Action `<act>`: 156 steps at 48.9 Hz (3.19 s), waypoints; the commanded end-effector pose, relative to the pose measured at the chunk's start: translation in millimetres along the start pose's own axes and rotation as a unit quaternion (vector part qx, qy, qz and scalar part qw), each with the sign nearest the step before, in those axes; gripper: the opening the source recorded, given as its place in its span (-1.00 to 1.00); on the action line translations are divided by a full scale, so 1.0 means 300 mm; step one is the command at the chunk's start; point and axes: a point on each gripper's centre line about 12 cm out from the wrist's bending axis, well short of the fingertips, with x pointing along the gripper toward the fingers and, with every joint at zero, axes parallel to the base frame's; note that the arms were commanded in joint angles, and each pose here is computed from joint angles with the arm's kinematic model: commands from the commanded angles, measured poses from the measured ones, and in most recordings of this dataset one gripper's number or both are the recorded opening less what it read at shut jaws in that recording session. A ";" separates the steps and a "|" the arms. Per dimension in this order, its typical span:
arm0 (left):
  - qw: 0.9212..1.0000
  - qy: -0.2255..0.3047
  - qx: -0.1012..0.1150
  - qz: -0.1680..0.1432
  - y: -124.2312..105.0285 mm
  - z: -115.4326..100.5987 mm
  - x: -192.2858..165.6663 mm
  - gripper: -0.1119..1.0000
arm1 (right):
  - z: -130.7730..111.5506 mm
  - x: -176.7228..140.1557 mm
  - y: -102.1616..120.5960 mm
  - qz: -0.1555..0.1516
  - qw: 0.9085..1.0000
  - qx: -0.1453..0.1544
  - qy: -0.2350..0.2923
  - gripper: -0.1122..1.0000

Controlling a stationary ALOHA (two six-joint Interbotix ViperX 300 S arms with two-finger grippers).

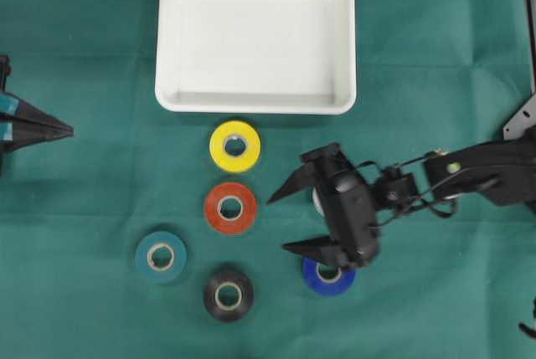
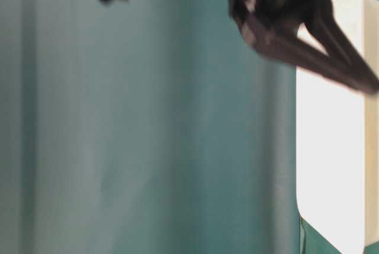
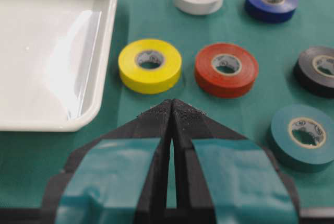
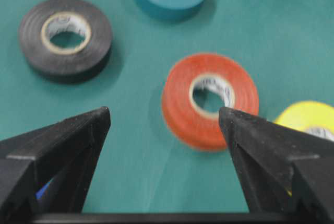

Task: Put the tape into the white case with the right arm.
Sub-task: 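Lower the open right gripper over the red tape roll, then close the right gripper on the red tape roll's rim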

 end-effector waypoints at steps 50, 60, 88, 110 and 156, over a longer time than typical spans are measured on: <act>1.000 0.003 -0.001 -0.002 -0.002 -0.021 -0.027 -0.79 | 0.001 0.262 -0.037 -0.023 0.989 0.029 0.140 0.51; 1.000 0.003 0.000 -0.002 -0.001 -0.022 -0.028 -0.79 | 0.004 0.265 -0.044 -0.025 0.989 0.031 0.140 0.51; 1.000 0.003 -0.001 -0.002 -0.001 -0.024 -0.028 -0.79 | -0.012 0.308 -0.067 -0.032 0.986 0.033 0.161 -0.02; 1.000 0.004 -0.001 0.001 0.002 -0.024 -0.028 -0.79 | 0.000 0.307 -0.069 -0.036 0.983 0.032 0.179 -0.72; 1.000 0.005 -0.001 0.002 0.002 -0.026 -0.028 -0.79 | 0.171 0.198 -0.110 -0.052 0.988 0.053 0.135 -0.75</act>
